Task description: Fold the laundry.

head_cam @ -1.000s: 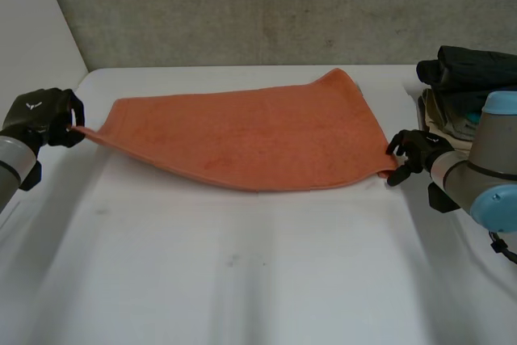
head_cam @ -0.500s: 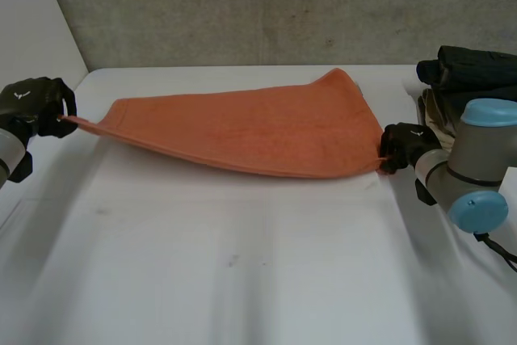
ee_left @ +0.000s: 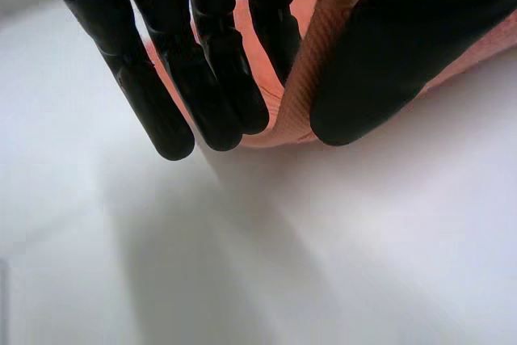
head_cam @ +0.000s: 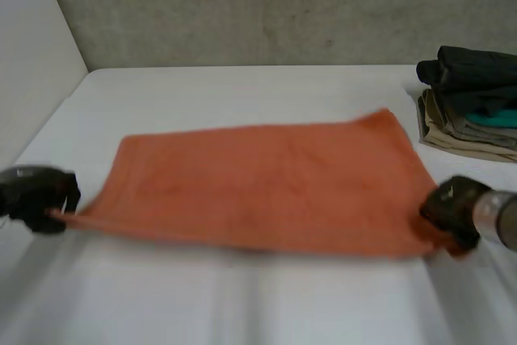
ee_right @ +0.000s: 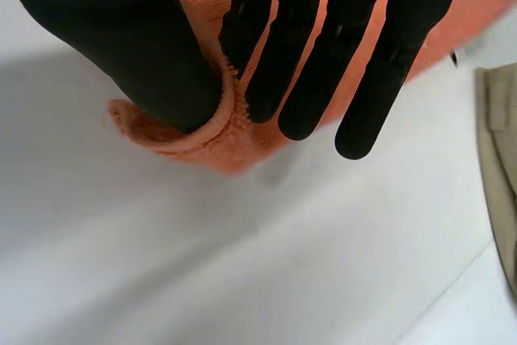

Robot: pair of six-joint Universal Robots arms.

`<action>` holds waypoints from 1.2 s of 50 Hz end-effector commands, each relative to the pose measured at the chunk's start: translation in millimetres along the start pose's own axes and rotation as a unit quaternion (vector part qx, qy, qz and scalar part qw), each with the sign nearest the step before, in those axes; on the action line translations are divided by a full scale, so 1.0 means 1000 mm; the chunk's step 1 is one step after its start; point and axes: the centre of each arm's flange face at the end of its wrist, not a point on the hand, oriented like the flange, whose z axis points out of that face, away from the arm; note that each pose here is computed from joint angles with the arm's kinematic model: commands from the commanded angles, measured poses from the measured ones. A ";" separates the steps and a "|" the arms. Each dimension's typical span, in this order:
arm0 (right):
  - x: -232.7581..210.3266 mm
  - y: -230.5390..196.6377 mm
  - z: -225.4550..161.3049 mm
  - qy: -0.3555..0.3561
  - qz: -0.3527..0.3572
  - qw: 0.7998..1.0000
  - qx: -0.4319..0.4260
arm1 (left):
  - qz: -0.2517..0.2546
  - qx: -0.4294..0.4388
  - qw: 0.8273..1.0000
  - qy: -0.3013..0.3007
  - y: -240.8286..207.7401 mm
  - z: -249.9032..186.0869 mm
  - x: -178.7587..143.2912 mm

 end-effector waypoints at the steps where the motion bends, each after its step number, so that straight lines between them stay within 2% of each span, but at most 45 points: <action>1: -0.001 -0.005 -0.001 0.037 -0.024 0.999 0.026 | 0.089 -0.046 0.992 0.076 0.011 -0.013 0.022; 4: 0.001 -0.013 0.011 0.056 -0.013 0.997 0.041 | 0.100 -0.021 0.992 0.078 0.006 0.001 0.028; 9: 0.008 -0.028 0.036 0.098 -0.010 0.994 0.051 | 0.099 0.027 0.994 0.023 -0.012 0.040 0.016; 11: 0.019 -0.041 0.049 0.138 -0.017 0.989 0.060 | 0.099 0.046 0.994 0.002 -0.020 0.052 0.010; 13: 0.032 -0.052 0.056 0.174 -0.017 0.982 0.072 | 0.106 0.092 0.989 -0.039 -0.042 0.068 -0.001; 15: 0.057 -0.076 0.061 0.243 -0.014 0.964 0.109 | 0.110 0.137 0.982 -0.067 -0.062 0.076 -0.009; 16: 0.067 -0.087 0.060 0.270 -0.011 0.954 0.128 | 0.112 0.194 0.969 -0.101 -0.090 0.080 -0.020; 17: 0.088 -0.108 0.054 0.324 -0.003 0.931 0.169 | 0.111 0.218 0.963 -0.114 -0.101 0.079 -0.024; 19: 0.111 -0.130 0.041 0.380 0.009 0.898 0.222 | 0.108 0.283 0.942 -0.144 -0.131 0.075 -0.035; 20: 0.125 -0.142 0.032 0.412 0.021 0.874 0.255 | 0.097 0.354 0.913 -0.177 -0.161 0.066 -0.048; 21: 0.135 -0.151 0.023 0.436 0.028 0.854 0.284 | 0.093 0.386 0.898 -0.189 -0.175 0.060 -0.054; 22: 0.158 -0.169 0.000 0.487 0.051 0.796 0.356 | 0.088 0.421 0.879 -0.205 -0.189 0.052 -0.061; 23: 0.167 -0.176 -0.012 0.507 0.059 0.766 0.391 | 0.068 0.494 0.836 -0.229 -0.214 0.036 -0.073; 24: 0.172 -0.180 -0.019 0.517 0.062 0.747 0.414 | 0.057 0.522 0.817 -0.237 -0.223 0.028 -0.077; 25: 0.179 -0.189 -0.035 0.534 0.068 0.704 0.464 | 0.046 0.549 0.798 -0.243 -0.231 0.020 -0.083; 26: 0.182 -0.193 -0.042 0.538 0.070 0.683 0.489 | 0.035 0.573 0.780 -0.248 -0.238 0.013 -0.086; 27: 0.182 -0.195 -0.046 0.538 0.070 0.668 0.509 | 0.008 0.609 0.754 -0.248 -0.246 0.003 -0.093; 28: 0.182 -0.199 -0.052 0.531 0.071 0.650 0.539 | -0.001 0.615 0.750 -0.244 -0.248 0.000 -0.094; 29: 0.181 -0.199 -0.051 0.523 0.072 0.650 0.547 | -0.009 0.618 0.749 -0.239 -0.248 0.000 -0.095; 31: 0.178 -0.199 -0.045 0.505 0.076 0.660 0.551 | -0.019 0.606 0.761 -0.230 -0.245 0.003 -0.098; 33: 0.174 -0.197 -0.037 0.490 0.082 0.675 0.545 | -0.026 0.582 0.783 -0.220 -0.236 0.013 -0.095; 34: 0.172 -0.194 -0.030 0.477 0.087 0.691 0.536 | -0.028 0.574 0.789 -0.217 -0.233 0.017 -0.094; 37: 0.167 -0.188 -0.016 0.457 0.095 0.713 0.523 | -0.041 0.540 0.815 -0.207 -0.215 0.033 -0.090; 38: 0.164 -0.183 -0.008 0.444 0.101 0.727 0.514 | -0.045 0.532 0.820 -0.205 -0.210 0.038 -0.090; 40: 0.160 -0.179 0.002 0.429 0.105 0.741 0.507 | -0.049 0.518 0.830 -0.202 -0.200 0.045 -0.089; 41: 0.157 -0.176 0.008 0.421 0.106 0.748 0.502 | -0.053 0.501 0.842 -0.193 -0.188 0.055 -0.086; 43: 0.148 -0.169 0.024 0.394 0.113 0.770 0.489 | -0.057 0.483 0.854 -0.183 -0.176 0.065 -0.081; 44: 0.143 -0.165 0.030 0.384 0.116 0.780 0.481 | -0.058 0.462 0.868 -0.170 -0.163 0.075 -0.075; 47: 0.119 -0.151 0.056 0.333 0.120 0.816 0.456 | -0.060 0.428 0.890 -0.147 -0.140 0.090 -0.065; 48: 0.112 -0.147 0.063 0.319 0.120 0.826 0.449 | -0.059 0.404 0.904 -0.131 -0.125 0.099 -0.056; 49: 0.098 -0.139 0.075 0.292 0.118 0.843 0.436 | -0.059 0.390 0.910 -0.124 -0.117 0.104 -0.053; 52: 0.078 -0.126 0.091 0.257 0.118 0.867 0.410 | -0.060 0.336 0.934 -0.108 -0.084 0.116 -0.041; 53: 0.070 -0.116 0.099 0.243 0.116 0.880 0.391 | -0.060 0.321 0.939 -0.108 -0.076 0.117 -0.040; 56: 0.060 -0.100 0.106 0.224 0.115 0.900 0.357 | -0.060 0.264 0.957 -0.106 -0.047 0.118 -0.033; 57: 0.055 -0.089 0.108 0.210 0.113 0.913 0.331 | -0.062 0.248 0.961 -0.105 -0.040 0.117 -0.031; 60: 0.047 -0.073 0.103 0.182 0.106 0.935 0.286 | -0.063 0.190 0.975 -0.099 -0.017 0.101 -0.025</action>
